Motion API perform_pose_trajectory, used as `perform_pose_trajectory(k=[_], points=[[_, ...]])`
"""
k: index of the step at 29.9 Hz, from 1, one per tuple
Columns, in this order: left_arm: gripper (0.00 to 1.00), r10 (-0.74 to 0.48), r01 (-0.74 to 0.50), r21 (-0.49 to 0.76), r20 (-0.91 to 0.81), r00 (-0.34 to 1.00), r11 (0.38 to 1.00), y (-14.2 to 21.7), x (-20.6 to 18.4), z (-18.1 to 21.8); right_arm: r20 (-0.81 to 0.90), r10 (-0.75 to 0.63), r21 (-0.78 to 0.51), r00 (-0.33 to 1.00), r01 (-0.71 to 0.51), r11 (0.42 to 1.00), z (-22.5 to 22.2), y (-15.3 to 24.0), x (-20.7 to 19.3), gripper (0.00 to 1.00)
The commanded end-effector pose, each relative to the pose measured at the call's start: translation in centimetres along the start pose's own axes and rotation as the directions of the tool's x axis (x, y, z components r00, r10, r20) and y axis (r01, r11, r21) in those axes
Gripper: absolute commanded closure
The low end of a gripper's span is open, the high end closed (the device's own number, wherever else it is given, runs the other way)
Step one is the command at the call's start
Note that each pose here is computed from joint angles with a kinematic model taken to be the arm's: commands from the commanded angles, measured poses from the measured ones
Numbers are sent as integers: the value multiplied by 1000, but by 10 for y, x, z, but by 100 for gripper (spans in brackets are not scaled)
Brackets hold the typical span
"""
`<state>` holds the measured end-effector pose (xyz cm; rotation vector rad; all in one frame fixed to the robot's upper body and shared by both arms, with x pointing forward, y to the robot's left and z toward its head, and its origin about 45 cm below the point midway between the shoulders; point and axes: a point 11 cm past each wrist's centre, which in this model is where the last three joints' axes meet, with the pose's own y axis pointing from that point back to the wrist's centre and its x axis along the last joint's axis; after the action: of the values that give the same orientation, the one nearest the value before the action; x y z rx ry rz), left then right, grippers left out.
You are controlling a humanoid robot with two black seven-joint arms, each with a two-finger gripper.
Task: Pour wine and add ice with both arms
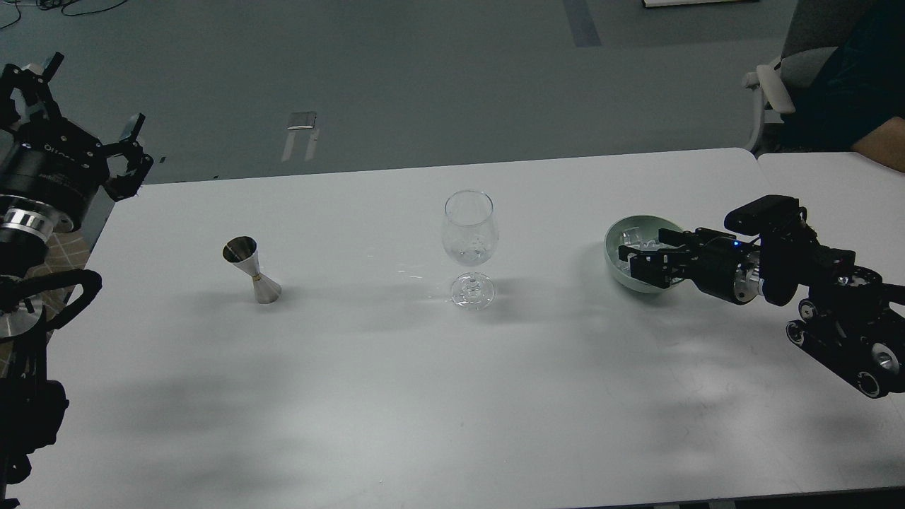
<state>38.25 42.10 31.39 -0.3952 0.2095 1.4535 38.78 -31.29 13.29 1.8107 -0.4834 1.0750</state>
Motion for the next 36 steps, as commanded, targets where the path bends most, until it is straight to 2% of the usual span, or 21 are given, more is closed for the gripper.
perform_pose_trajectory(k=[1, 6, 21, 26, 36], points=[[2, -1, 1, -1, 0, 1000, 1000, 0, 0, 0, 1, -2, -4, 1000, 2, 1000, 1, 0, -1, 25], [2, -2, 2, -2, 0, 1000, 1000, 0, -1, 1, 3, -5, -8, 1000, 5, 1000, 1, 0, -3, 29], [2, -5, 5, -4, 1, 1000, 1000, 0, -2, 1, 7, -15, -42, 1000, 15, 999, 12, 4, -6, 30], [2, -5, 5, -4, 1, 1000, 1000, 0, -2, 1, 7, -16, -50, 1000, 16, 999, 15, 4, -6, 39], [2, -11, 11, -7, 2, 1000, 1000, 0, -4, 2, 6, -10, -45, 1000, 10, 999, 14, 3, -3, 44]])
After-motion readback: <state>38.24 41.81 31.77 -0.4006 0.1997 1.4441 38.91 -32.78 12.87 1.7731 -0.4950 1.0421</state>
